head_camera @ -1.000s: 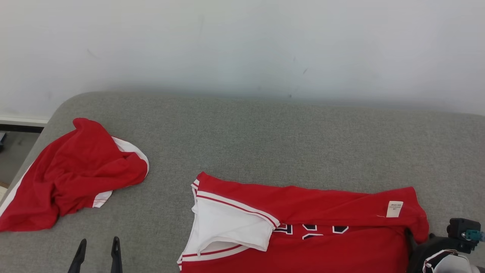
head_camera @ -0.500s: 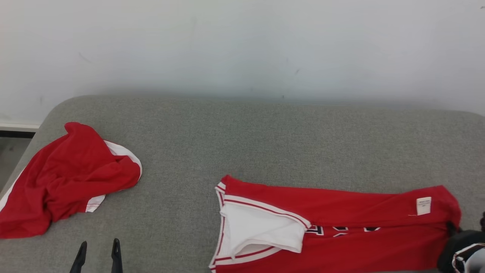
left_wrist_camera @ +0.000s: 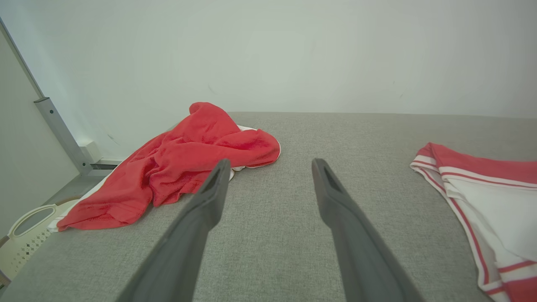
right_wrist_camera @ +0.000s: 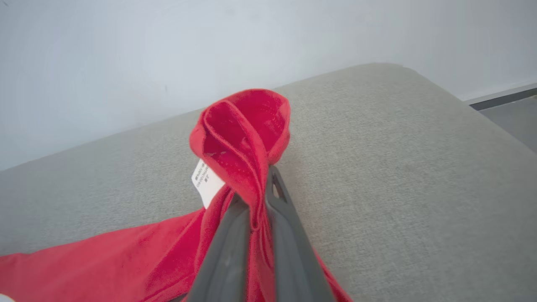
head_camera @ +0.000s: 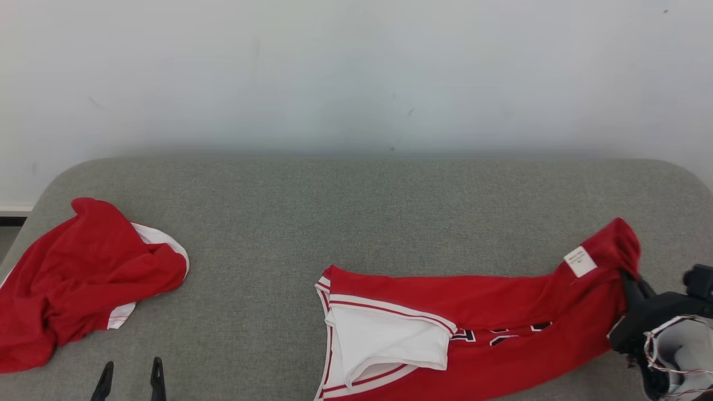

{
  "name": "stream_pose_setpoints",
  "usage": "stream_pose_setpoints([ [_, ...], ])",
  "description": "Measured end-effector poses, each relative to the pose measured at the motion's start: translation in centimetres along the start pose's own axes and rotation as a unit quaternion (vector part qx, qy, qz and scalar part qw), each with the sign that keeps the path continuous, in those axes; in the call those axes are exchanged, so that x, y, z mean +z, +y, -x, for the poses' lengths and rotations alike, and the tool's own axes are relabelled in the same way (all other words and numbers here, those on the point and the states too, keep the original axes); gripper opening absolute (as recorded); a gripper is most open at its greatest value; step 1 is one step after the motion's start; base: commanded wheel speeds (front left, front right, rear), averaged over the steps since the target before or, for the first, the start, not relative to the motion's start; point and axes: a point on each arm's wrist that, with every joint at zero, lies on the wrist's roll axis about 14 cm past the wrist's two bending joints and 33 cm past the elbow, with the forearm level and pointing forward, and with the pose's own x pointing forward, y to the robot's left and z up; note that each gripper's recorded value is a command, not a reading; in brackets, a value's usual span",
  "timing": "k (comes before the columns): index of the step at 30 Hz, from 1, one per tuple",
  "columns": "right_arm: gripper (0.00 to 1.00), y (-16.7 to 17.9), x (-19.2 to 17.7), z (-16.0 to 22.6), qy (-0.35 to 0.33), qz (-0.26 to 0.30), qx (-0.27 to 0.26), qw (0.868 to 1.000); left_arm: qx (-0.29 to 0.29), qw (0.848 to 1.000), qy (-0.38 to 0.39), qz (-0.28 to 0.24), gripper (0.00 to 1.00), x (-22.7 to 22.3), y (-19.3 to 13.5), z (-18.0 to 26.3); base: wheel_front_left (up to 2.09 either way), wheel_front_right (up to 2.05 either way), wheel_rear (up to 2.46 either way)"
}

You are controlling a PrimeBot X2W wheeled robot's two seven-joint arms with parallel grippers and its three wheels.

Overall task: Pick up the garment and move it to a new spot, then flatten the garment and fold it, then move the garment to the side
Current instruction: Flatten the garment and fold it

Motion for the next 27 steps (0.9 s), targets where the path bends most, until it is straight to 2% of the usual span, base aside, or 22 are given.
stream_pose_setpoints([
  [8,0.00,9.5,-0.1,0.5,-0.003,-0.037,0.132,0.991,0.003,1.000,-0.001,0.005,1.00,0.0,-0.1,0.3,0.00,0.00,0.00],
  [16,0.00,20.1,-2.0,2.6,0.022,-0.072,0.259,0.963,0.014,1.000,0.008,0.008,1.00,-0.6,0.6,1.1,0.00,0.00,0.00],
  [20,0.00,24.6,-2.8,3.7,0.031,-0.087,0.301,0.949,0.019,1.000,0.005,0.011,1.00,-0.4,0.8,1.1,0.00,0.00,0.00],
  [23,0.00,27.8,-4.0,4.6,0.041,-0.077,0.329,0.940,0.024,1.000,0.005,0.012,1.00,-0.4,1.2,1.1,0.00,0.00,0.00],
  [27,0.00,29.4,-4.9,4.5,0.047,-0.062,0.339,0.937,0.027,0.999,0.005,0.016,1.00,-0.4,1.3,1.0,0.00,0.00,0.00],
])
